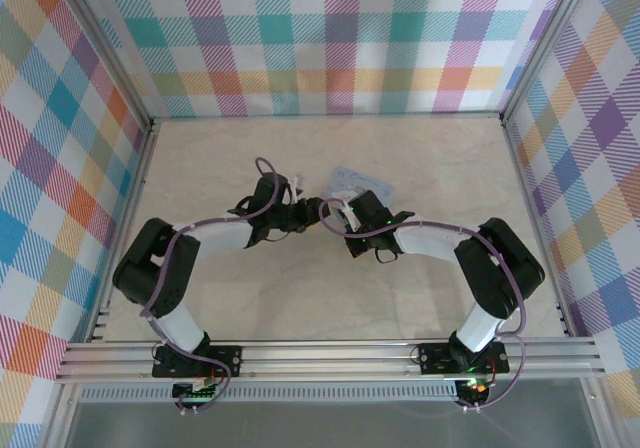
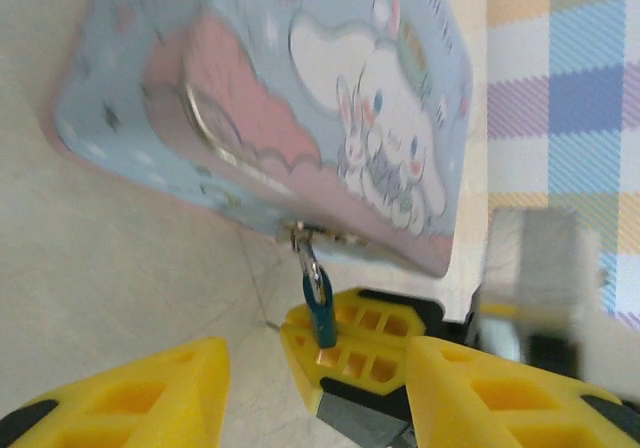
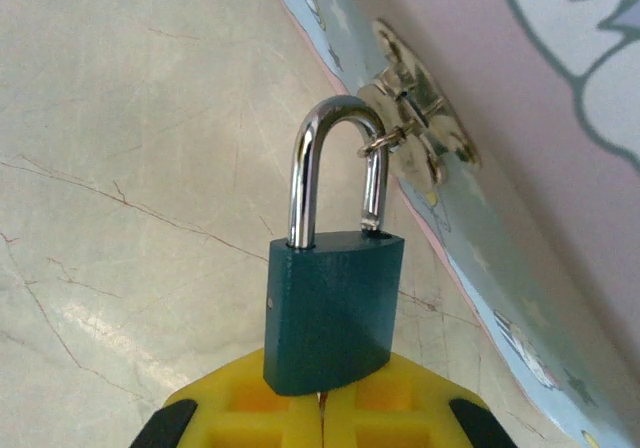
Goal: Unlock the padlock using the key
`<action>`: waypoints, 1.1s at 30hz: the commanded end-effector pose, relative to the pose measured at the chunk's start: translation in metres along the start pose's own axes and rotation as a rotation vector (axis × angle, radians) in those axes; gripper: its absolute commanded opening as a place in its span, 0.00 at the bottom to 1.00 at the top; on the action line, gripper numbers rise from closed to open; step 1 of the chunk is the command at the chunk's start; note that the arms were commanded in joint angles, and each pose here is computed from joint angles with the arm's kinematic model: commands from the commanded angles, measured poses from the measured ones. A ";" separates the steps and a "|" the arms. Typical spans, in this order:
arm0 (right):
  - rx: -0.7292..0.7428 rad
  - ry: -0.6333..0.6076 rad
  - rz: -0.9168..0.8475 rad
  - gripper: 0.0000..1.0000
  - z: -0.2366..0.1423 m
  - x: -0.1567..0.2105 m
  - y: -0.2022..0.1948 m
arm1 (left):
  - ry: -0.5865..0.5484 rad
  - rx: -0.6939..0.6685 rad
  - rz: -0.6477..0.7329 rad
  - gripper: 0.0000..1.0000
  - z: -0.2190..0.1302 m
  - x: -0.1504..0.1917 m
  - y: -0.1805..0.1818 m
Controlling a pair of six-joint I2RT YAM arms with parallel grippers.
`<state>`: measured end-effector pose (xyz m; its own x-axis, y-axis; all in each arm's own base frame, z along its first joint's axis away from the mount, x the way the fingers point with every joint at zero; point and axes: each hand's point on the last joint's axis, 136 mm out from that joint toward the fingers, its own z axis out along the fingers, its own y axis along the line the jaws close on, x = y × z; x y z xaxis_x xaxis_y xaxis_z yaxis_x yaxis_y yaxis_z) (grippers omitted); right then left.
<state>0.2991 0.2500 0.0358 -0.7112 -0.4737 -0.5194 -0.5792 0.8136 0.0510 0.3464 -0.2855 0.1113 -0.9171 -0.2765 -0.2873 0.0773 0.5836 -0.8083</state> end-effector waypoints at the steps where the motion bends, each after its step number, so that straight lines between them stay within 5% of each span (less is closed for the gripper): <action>1: -0.016 -0.017 -0.038 0.00 -0.004 0.001 0.003 | -0.083 -0.103 0.058 0.53 -0.021 -0.020 0.009; 14: -0.075 0.076 -0.070 0.00 0.004 0.018 0.013 | -0.130 -0.217 0.109 0.54 0.001 -0.078 0.010; 22: -0.086 0.085 -0.052 0.00 0.004 0.017 0.015 | -0.038 -0.190 0.075 0.42 0.035 -0.070 0.023; 33: -0.094 0.052 -0.022 0.14 -0.016 -0.005 0.018 | -0.002 -0.185 0.065 0.35 0.042 -0.059 0.028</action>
<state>0.2871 0.2537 0.0377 -0.7185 -0.5091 -0.4739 -0.6146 0.7837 0.0899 0.4212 -0.2812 0.0882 -0.9002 -0.2505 -0.3563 0.0626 0.7350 -0.6751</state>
